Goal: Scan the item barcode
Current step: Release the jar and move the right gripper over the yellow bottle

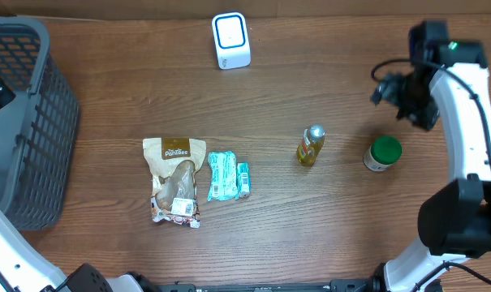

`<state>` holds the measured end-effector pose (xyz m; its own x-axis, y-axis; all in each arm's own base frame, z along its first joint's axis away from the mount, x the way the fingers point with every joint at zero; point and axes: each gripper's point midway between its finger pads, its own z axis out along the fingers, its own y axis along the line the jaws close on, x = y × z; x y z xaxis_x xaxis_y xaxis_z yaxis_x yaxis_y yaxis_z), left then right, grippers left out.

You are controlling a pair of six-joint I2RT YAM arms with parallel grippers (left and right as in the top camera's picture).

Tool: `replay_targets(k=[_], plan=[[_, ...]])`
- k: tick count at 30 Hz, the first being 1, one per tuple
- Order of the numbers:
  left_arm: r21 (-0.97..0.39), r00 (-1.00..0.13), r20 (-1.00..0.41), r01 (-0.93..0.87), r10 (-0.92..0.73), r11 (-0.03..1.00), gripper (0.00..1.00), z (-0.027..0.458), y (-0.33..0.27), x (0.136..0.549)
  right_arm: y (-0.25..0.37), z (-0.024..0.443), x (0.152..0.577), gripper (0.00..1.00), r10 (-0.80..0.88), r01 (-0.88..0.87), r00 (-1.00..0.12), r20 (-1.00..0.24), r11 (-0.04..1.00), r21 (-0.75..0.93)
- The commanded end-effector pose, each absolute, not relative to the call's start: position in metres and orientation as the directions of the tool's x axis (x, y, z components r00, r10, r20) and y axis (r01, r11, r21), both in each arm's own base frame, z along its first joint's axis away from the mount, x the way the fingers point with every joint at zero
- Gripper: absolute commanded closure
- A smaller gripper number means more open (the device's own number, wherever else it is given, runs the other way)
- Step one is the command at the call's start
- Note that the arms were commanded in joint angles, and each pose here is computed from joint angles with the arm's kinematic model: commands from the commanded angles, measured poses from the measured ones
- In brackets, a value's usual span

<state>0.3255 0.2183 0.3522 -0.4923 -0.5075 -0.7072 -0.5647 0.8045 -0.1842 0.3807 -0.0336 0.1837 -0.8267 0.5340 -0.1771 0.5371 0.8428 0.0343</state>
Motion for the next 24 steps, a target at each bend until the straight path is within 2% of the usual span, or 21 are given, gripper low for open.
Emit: replay_targets(k=[1, 4, 11, 18, 24], plan=[[-0.197, -0.495, -0.7, -0.56, -0.516, 0.805, 0.0, 0.349, 0.217, 0.328, 0.01, 0.229, 0.391, 0.12, 0.378, 0.355, -0.895, -0.239, 0.925, 0.133], [-0.197, -0.495, -0.7, -0.56, -0.516, 0.805, 0.0, 0.349, 0.217, 0.328, 0.04, 0.244, 0.385, 0.12, 0.274, 0.243, -0.931, -0.243, 0.958, 0.152], [-0.197, -0.495, -0.7, -0.56, -0.516, 0.805, 0.0, 0.349, 0.217, 0.328, 0.086, 0.226, 0.357, 0.1, 0.145, 0.128, -0.979, -0.146, 0.984, 0.122], [-0.197, -0.495, -0.7, -0.56, -0.515, 0.805, 0.0, 0.349, 0.217, 0.328, 0.087, 0.193, 0.34, 0.06, 0.104, 0.102, -0.993, -0.061, 0.994, 0.033], [-0.197, -0.495, -0.7, -0.56, -0.516, 0.805, 0.0, 0.349, 0.217, 0.328, 0.096, 0.162, 0.335, 0.04, -0.011, -0.012, -1.0, -0.014, 0.998, 0.069]])
